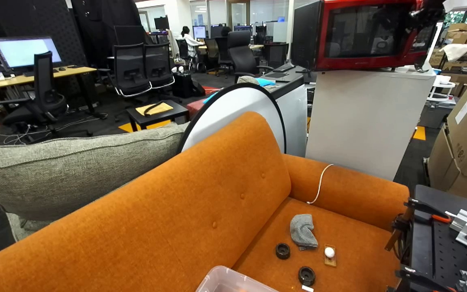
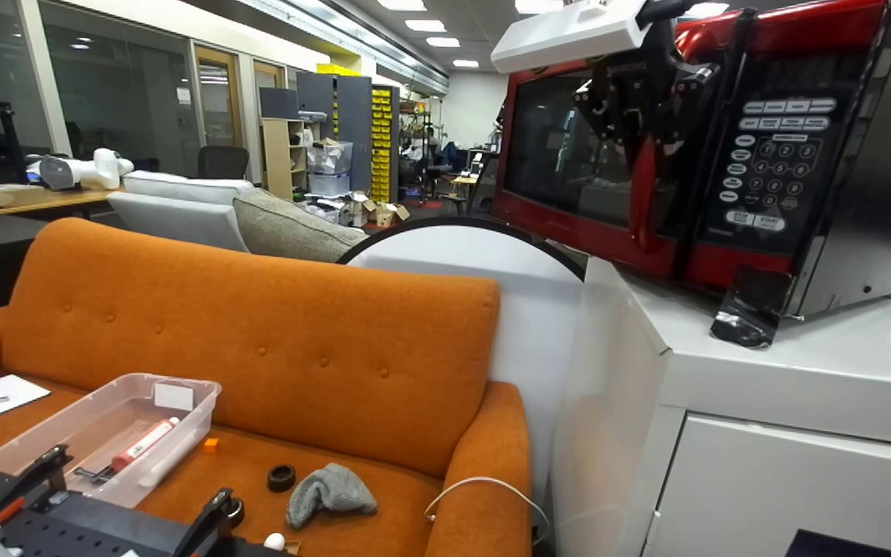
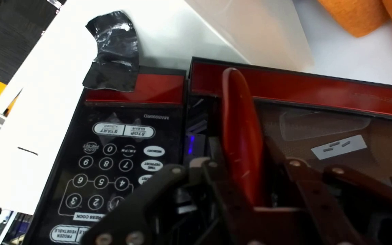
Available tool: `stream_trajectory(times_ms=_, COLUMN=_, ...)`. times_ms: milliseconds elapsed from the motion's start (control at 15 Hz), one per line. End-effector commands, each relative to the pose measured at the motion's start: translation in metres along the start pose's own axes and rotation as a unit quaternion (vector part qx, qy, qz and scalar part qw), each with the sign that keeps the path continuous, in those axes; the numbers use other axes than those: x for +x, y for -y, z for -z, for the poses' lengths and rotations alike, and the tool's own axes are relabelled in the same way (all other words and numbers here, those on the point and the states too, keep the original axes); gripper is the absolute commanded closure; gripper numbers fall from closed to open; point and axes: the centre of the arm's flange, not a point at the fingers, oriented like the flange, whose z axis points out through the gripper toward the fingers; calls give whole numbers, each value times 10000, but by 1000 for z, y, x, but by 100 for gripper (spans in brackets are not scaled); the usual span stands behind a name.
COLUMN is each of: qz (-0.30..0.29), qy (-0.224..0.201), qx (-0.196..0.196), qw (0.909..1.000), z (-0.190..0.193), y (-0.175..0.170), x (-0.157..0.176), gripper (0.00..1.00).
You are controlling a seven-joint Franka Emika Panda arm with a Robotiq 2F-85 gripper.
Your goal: Close the microwave door
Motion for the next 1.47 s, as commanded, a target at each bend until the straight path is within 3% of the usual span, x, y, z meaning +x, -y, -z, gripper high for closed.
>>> stream_trajectory(times_ms=0, qz=88, qy=-72, qx=-145, qw=9998, z=-10, y=-14, x=15, gripper=92)
stream_trajectory(times_ms=67, qz=106, qy=-77, qx=-116, qw=9998, z=-9, y=-14, x=14, gripper=92)
stream_trajectory(times_ms=133, qz=8, qy=4, qx=12, qw=10000, z=0, y=0, x=0, gripper=69)
stream_trajectory(times_ms=800, qz=18, qy=2, qx=21, qw=10000, z=0, y=-1, x=0, gripper=69)
stream_trajectory(times_ms=867, qz=18, qy=2, qx=21, qw=10000, z=0, y=-1, x=0, gripper=92)
stream_trajectory(times_ms=1400, qz=-125, qy=-64, qx=-165, qw=9998, z=-24, y=-7, x=17, gripper=92)
